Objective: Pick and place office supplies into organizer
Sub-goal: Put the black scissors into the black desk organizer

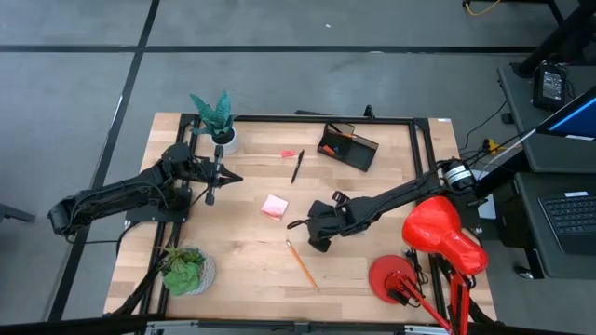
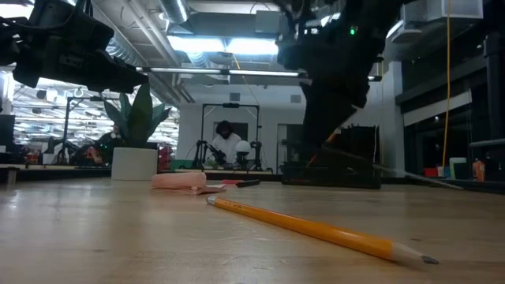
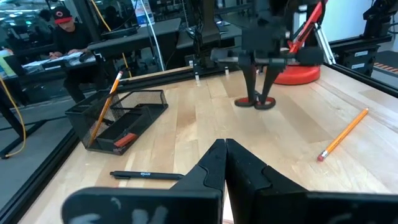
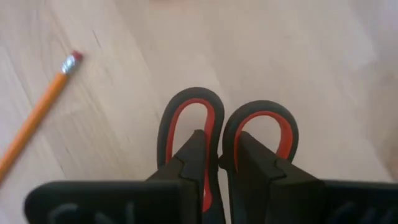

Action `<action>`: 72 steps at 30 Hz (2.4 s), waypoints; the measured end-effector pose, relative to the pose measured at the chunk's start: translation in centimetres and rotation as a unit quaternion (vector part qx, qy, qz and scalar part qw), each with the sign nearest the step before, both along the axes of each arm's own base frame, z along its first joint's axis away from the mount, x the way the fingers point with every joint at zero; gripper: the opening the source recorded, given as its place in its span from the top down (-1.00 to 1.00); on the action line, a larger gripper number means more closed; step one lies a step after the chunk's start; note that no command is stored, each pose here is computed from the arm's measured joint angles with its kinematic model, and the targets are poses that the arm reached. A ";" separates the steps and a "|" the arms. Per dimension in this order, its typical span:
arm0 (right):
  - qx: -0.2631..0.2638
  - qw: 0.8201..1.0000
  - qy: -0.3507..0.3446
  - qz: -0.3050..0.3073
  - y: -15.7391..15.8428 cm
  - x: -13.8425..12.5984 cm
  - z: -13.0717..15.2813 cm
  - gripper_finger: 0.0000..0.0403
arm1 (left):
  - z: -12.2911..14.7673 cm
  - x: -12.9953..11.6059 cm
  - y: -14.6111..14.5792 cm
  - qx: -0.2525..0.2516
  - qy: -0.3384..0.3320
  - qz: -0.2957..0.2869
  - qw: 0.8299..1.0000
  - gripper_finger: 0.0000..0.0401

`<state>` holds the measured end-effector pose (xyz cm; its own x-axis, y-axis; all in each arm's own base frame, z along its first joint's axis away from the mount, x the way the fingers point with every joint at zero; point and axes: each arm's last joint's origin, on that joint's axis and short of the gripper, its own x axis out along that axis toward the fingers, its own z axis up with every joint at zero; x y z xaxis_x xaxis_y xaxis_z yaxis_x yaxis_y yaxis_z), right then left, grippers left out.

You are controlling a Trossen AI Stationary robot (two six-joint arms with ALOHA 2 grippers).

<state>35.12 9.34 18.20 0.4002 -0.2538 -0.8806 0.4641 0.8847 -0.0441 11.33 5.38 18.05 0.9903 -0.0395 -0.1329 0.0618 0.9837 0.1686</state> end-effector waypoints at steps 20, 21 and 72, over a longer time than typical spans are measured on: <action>-0.178 0.971 -0.160 -0.030 0.7 -2.3 7.4 0.70 | -0.1 0.0 0.0 -0.002 0.003 0.000 1.000 0.99; -0.181 0.969 -0.164 -0.028 0.4 -2.2 7.7 0.70 | -0.1 0.0 0.0 -0.002 0.003 0.000 1.000 0.99; -0.370 0.816 -0.440 -0.053 -20.0 -7.7 7.0 0.71 | -0.1 0.0 0.0 -0.008 0.007 0.001 1.000 0.99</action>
<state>27.47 -10.61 25.19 0.7360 -0.6610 0.1463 0.6770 0.7192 -0.1563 11.31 5.37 17.91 0.9885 -0.0404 -0.1455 0.0626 0.9865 0.1515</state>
